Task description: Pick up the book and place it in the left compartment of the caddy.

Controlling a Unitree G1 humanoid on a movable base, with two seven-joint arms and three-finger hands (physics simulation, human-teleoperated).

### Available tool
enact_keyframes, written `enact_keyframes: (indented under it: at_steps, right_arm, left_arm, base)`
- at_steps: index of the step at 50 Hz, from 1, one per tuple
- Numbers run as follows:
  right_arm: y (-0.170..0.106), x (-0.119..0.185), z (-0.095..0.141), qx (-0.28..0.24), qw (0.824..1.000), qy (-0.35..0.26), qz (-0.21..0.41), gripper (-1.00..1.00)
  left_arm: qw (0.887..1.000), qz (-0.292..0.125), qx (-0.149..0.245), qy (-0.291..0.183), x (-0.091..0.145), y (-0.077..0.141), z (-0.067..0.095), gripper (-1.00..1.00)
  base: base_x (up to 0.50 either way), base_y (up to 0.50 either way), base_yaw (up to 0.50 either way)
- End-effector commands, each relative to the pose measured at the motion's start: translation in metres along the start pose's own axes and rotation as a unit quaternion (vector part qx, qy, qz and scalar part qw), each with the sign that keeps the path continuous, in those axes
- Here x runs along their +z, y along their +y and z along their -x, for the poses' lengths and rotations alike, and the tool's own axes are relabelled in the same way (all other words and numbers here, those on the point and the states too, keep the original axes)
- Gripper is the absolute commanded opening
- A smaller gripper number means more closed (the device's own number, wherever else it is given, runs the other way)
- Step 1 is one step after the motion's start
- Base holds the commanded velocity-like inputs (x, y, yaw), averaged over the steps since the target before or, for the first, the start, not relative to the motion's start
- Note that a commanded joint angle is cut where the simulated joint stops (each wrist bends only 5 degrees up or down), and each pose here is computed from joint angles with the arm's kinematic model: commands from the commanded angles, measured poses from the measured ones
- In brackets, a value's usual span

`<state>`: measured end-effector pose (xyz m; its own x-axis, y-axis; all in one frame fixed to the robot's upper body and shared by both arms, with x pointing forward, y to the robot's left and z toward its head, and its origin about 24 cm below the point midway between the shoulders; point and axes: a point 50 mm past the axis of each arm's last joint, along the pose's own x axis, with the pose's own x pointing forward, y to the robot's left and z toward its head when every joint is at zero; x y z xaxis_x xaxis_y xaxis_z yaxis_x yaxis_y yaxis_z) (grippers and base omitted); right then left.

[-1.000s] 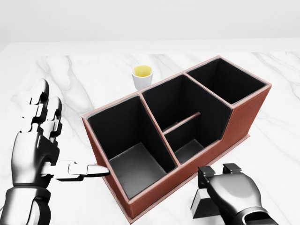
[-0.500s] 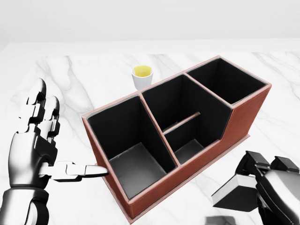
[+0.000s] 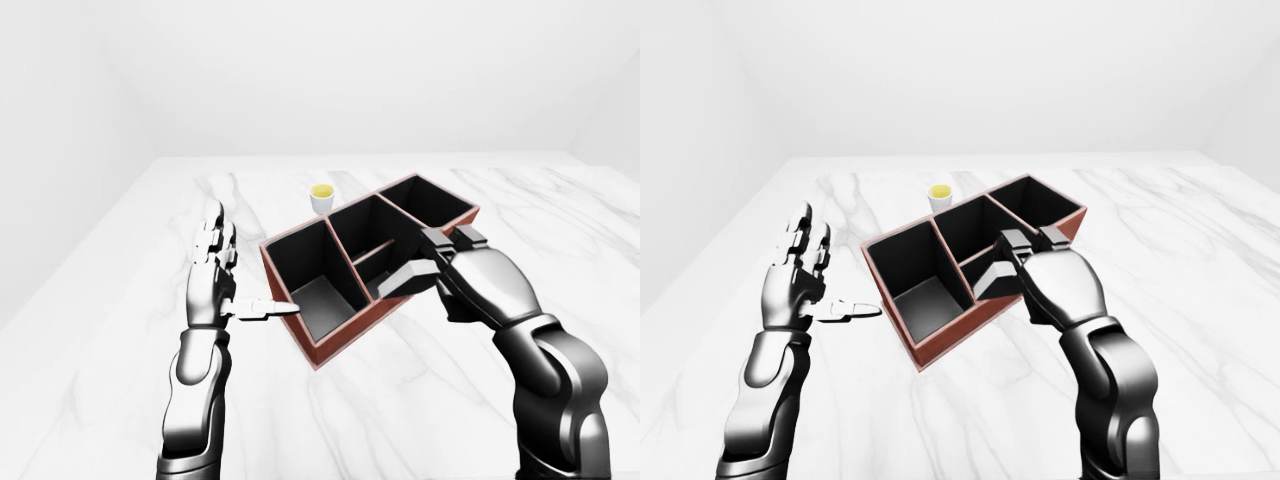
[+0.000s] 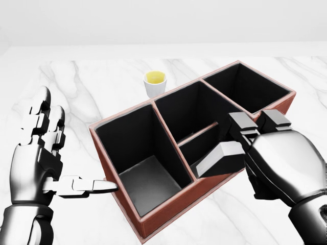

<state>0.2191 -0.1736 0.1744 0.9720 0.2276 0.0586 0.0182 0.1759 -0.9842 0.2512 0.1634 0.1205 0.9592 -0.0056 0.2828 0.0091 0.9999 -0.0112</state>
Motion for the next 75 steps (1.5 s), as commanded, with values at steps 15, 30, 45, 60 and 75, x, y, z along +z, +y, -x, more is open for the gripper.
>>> enact_keyframes:
  at_steps: [15,30,45,60,75]
  right_arm:
    - [-0.013,0.050,-0.044,-0.019,0.993,-0.117,0.002,-1.00]
    - [-0.006,0.073,-0.060,-0.002,0.989,-0.150,-0.007,-1.00]
    - [0.008,0.087,-0.078,0.037,0.987,-0.159,-0.006,-1.00]
    - [0.023,0.098,-0.093,0.078,0.983,-0.164,-0.005,-1.00]
    - [0.036,0.099,-0.111,0.119,0.981,-0.151,0.013,-1.00]
  left_arm:
    - [1.000,-0.003,0.002,-0.009,0.004,0.002,-0.002,1.00]
    - [1.000,-0.004,0.004,-0.007,0.003,0.004,-0.003,1.00]
    - [1.000,-0.004,0.003,-0.007,0.003,0.003,-0.002,1.00]
    - [1.000,-0.003,0.005,-0.005,0.002,0.005,-0.001,1.00]
    - [1.000,-0.003,0.006,-0.004,0.002,0.006,0.000,1.00]
  base:
    - [0.00,0.00,0.00]
    - [0.00,0.00,0.00]
    - [0.00,0.00,0.00]
    - [0.00,0.00,0.00]
    - [0.00,0.00,0.00]
